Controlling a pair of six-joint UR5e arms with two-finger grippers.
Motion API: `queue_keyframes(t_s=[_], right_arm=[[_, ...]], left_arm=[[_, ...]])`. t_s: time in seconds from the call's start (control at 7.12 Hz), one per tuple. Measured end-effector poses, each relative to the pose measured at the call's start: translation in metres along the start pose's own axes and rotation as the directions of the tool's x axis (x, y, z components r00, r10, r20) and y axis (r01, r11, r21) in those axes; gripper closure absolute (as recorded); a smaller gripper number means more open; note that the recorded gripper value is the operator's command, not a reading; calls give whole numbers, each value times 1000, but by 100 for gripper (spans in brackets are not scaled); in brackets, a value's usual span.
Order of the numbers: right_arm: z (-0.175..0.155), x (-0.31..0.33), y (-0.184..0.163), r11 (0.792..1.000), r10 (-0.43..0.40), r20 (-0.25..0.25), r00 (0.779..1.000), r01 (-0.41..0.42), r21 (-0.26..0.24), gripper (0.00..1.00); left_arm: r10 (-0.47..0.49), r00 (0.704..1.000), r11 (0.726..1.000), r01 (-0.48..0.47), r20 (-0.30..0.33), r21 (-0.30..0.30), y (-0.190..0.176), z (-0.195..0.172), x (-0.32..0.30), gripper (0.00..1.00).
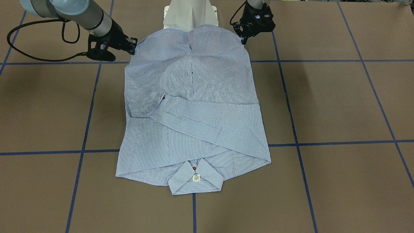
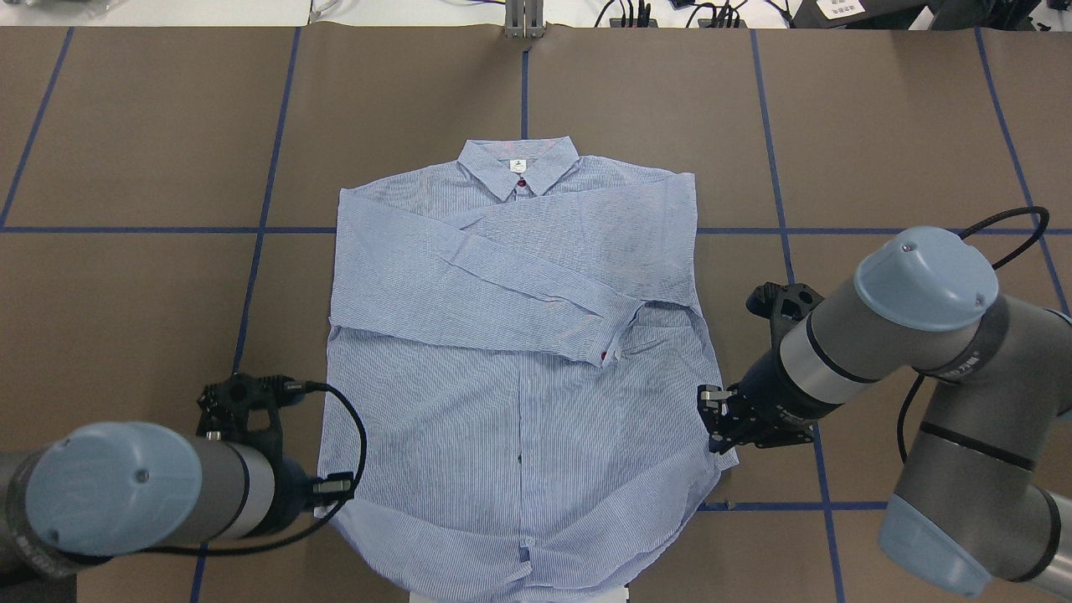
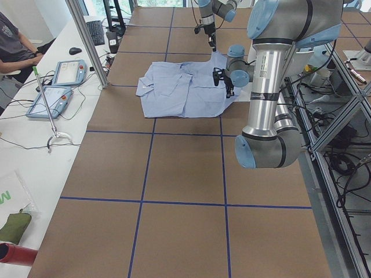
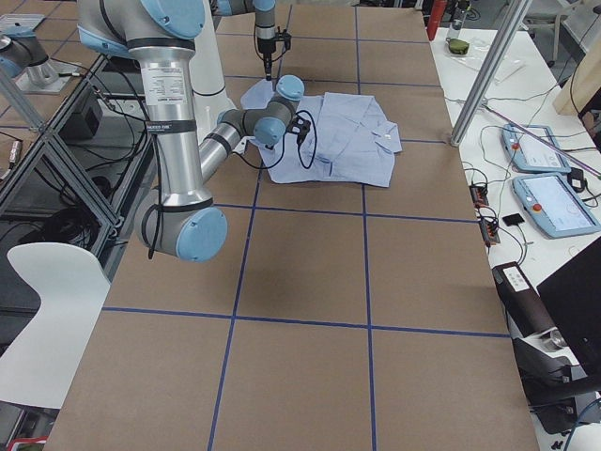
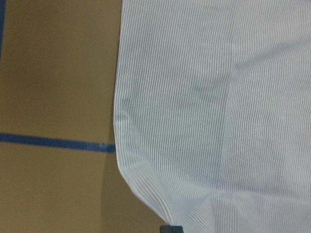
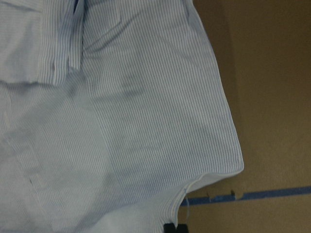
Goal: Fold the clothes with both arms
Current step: 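Lift the hem with both grippers and carry it toward the collar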
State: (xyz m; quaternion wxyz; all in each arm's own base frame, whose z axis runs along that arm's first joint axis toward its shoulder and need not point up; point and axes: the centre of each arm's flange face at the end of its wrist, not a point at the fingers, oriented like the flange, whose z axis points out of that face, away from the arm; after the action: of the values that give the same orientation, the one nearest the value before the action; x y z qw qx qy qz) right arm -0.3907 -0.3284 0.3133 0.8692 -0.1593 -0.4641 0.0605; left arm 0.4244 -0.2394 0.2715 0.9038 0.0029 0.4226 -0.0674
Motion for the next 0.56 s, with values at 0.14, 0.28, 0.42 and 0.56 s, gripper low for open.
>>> queue_keyframes(t_s=[0.14, 0.28, 0.42, 0.56], right_arm=[[-2, 2, -22, 999, -3, -5, 1000, 3, 34, 100], [-8, 1, -46, 998, 5, -3, 1000, -5, 65, 100], [-14, -11, -73, 995, 21, 8, 1000, -22, 98, 100], [-24, -29, -105, 990, 42, 23, 999, -45, 134, 100]], left_arm=[[11, 1000, 999, -11, 20, 35, -32, 6, -3, 100], [11, 999, 998, -13, 33, 55, -61, 12, -2, 100], [2, 999, 997, -5, 37, 79, -89, 17, 8, 100], [-5, 999, 994, 0, 38, 107, -116, 19, 18, 100]])
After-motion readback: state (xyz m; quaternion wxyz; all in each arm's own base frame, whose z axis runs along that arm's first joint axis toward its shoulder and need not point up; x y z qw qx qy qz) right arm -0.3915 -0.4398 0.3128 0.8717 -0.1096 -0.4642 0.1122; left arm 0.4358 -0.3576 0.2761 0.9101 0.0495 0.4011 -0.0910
